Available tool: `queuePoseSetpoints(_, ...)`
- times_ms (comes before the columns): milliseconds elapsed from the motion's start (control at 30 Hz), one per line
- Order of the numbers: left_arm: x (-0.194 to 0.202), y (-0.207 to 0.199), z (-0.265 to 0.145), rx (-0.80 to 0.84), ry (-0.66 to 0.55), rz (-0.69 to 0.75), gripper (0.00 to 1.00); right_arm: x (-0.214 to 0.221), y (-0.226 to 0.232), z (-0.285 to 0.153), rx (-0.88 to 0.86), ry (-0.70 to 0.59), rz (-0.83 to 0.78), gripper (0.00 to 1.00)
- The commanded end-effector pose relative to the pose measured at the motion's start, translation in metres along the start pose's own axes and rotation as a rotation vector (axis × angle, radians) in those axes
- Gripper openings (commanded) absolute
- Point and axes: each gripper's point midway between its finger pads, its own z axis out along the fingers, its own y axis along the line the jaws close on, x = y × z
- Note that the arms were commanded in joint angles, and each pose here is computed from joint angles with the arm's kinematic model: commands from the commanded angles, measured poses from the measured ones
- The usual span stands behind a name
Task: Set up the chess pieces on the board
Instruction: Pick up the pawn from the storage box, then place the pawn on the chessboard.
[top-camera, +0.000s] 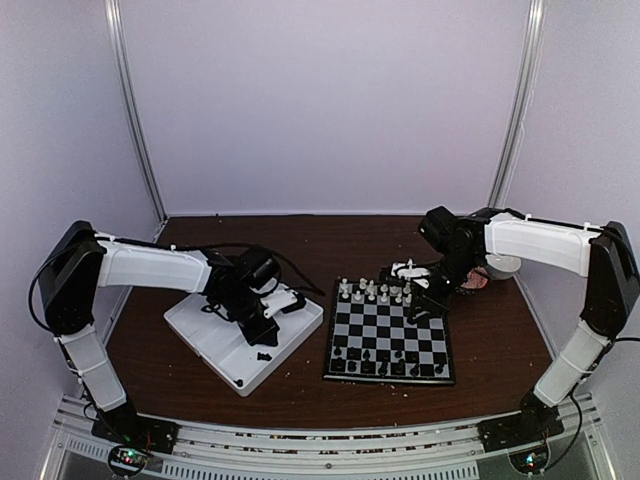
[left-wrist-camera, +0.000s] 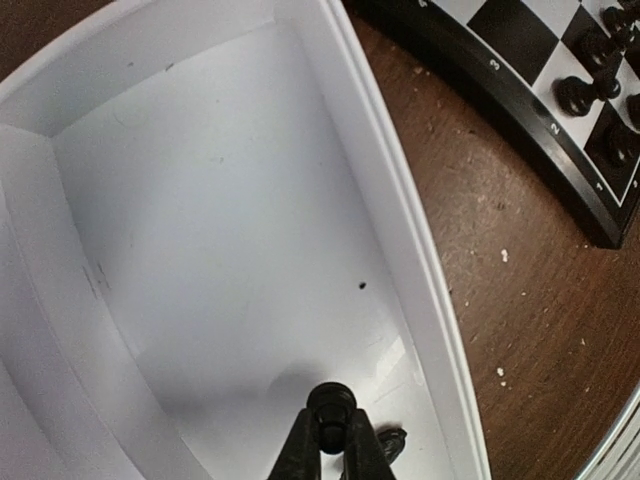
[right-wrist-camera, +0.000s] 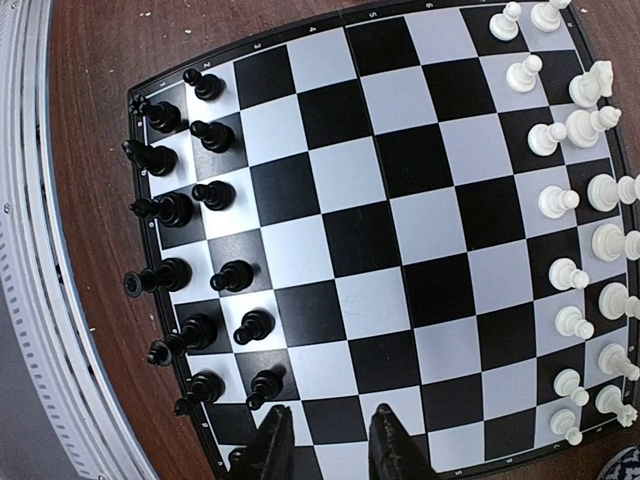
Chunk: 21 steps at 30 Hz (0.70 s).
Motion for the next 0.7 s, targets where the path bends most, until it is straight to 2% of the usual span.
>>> queuePoseSetpoints(0,-0.026,-0.002,-0.029,-0.03,-0.066,0.031,0.03,0.002,0.0,0.001,0.013,0.008,-0.006,0.28)
queuePoseSetpoints(167,-0.062,-0.019,-0.06,-0.036,-0.133,0.102,0.03,0.006,0.001,-0.004,0.027,0.003,-0.008,0.27)
queuePoseSetpoints(300,-0.099,-0.043,-0.066,-0.004,-0.186,0.186,0.03,0.012,-0.001,-0.012,0.055,-0.009,-0.002,0.27)
queuePoseSetpoints(533,-0.148,-0.069,-0.043,0.021,-0.205,0.283,0.03,0.025,-0.005,-0.026,0.119,-0.086,0.046,0.27)
queuePoseSetpoints(667,-0.161,-0.077,-0.021,0.044,-0.185,0.298,0.03,0.031,-0.005,-0.027,0.142,-0.097,0.056,0.28)
